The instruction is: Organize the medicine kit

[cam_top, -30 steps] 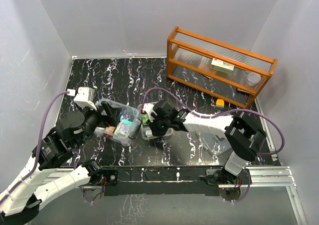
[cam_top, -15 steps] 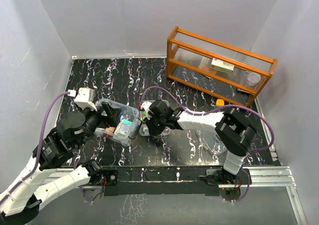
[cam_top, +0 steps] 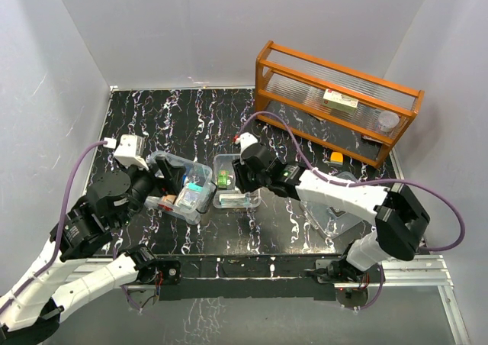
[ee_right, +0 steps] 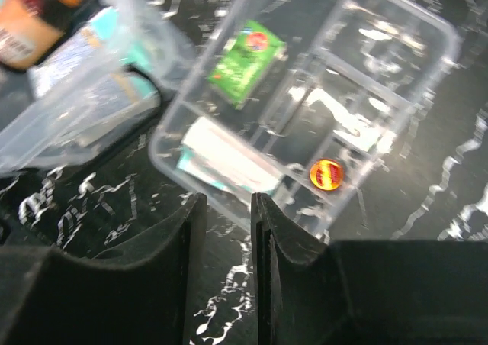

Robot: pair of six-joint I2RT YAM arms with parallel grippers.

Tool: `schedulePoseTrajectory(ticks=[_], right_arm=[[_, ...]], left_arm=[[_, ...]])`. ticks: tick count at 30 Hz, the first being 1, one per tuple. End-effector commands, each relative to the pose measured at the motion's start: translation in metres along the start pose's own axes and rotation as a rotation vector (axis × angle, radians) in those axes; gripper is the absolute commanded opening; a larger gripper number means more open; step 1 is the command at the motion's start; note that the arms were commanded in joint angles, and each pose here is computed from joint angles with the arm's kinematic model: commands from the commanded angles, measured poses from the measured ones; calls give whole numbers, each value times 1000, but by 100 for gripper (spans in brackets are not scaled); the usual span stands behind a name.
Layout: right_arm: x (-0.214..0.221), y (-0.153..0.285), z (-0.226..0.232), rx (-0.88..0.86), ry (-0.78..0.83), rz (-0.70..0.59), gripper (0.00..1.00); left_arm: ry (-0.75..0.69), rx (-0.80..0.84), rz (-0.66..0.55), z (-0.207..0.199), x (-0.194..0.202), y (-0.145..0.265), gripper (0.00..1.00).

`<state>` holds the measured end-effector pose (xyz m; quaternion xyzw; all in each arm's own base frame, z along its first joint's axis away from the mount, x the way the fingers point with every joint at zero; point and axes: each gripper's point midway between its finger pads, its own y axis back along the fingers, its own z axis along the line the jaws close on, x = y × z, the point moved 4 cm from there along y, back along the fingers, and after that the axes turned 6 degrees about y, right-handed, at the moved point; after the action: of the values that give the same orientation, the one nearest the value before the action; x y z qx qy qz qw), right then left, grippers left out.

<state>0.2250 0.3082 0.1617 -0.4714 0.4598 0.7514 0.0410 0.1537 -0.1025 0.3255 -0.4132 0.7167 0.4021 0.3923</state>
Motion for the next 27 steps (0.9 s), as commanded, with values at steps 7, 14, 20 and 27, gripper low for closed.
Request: schedulePoseTrajectory(ticks=[7,14,20,27], right_arm=[[25,44,-70,382,-277,-47,43],[38,31,-75,402,-314,12,48],[16,-9,-71,400,-312,38,47],[4,-48,-52,270,-336,58,44]], left_arm=[[-33,-43,177,-3,44,-29,83],[-7,-45,365,-17,90,-58,86],[-26,-181,475,-4,120,-73,78],[-64,-278,502,14,136,-74,68]])
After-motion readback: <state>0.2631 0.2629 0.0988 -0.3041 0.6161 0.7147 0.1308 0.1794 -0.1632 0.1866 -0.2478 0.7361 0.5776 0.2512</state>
